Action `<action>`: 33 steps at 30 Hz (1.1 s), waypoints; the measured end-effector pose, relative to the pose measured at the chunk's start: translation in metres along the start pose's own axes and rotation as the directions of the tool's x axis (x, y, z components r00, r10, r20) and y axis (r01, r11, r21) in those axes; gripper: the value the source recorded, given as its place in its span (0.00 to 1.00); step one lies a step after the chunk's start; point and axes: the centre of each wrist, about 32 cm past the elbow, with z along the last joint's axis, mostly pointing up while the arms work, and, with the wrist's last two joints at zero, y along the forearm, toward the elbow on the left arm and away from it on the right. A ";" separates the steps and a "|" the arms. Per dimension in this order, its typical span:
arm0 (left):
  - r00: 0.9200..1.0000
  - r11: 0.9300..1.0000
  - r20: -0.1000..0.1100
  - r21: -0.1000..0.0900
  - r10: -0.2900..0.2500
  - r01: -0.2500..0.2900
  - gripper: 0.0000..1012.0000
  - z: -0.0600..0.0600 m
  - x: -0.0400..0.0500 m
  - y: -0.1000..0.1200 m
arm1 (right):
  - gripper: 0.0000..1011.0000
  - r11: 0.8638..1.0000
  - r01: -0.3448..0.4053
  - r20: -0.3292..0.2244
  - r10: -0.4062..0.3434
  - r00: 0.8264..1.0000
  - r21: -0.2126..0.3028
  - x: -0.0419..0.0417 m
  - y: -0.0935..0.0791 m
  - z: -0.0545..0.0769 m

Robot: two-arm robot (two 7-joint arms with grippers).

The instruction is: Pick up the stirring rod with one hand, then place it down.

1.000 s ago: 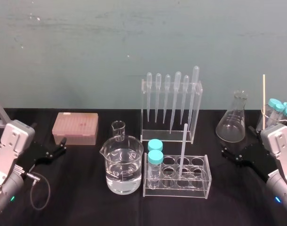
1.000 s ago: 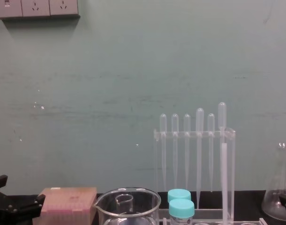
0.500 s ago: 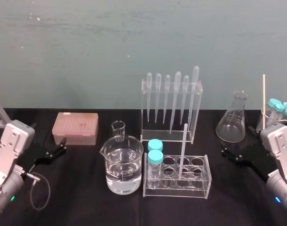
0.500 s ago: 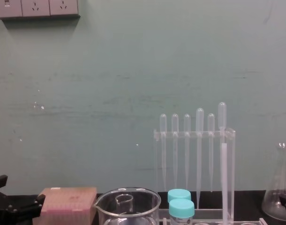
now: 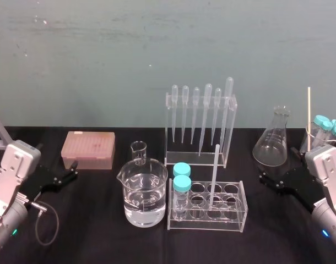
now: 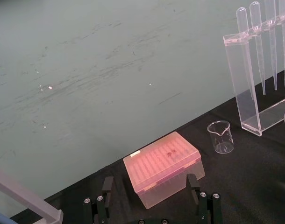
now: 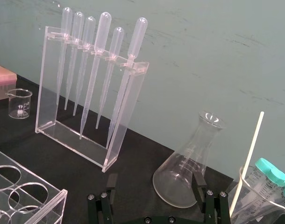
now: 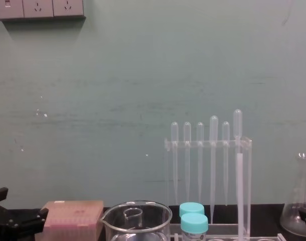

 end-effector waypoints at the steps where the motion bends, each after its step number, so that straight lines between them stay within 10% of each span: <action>1: 1.000 1.000 0.000 0.000 0.000 0.000 0.99 0.000 0.0000 0.000 | 0.99 1.000 0.000 0.000 0.000 1.000 0.000 0.0000 0.000 0.000; 25: 1.000 1.000 0.000 0.000 0.000 0.000 0.99 0.000 0.0000 0.000 | 0.99 1.000 -0.003 -0.003 0.003 1.000 -0.001 0.0006 0.000 0.000; 33: 1.000 1.000 0.000 0.000 0.000 0.000 0.99 0.000 0.0000 0.000 | 0.99 0.983 -0.184 -0.213 0.183 0.960 0.018 0.0120 -0.013 0.010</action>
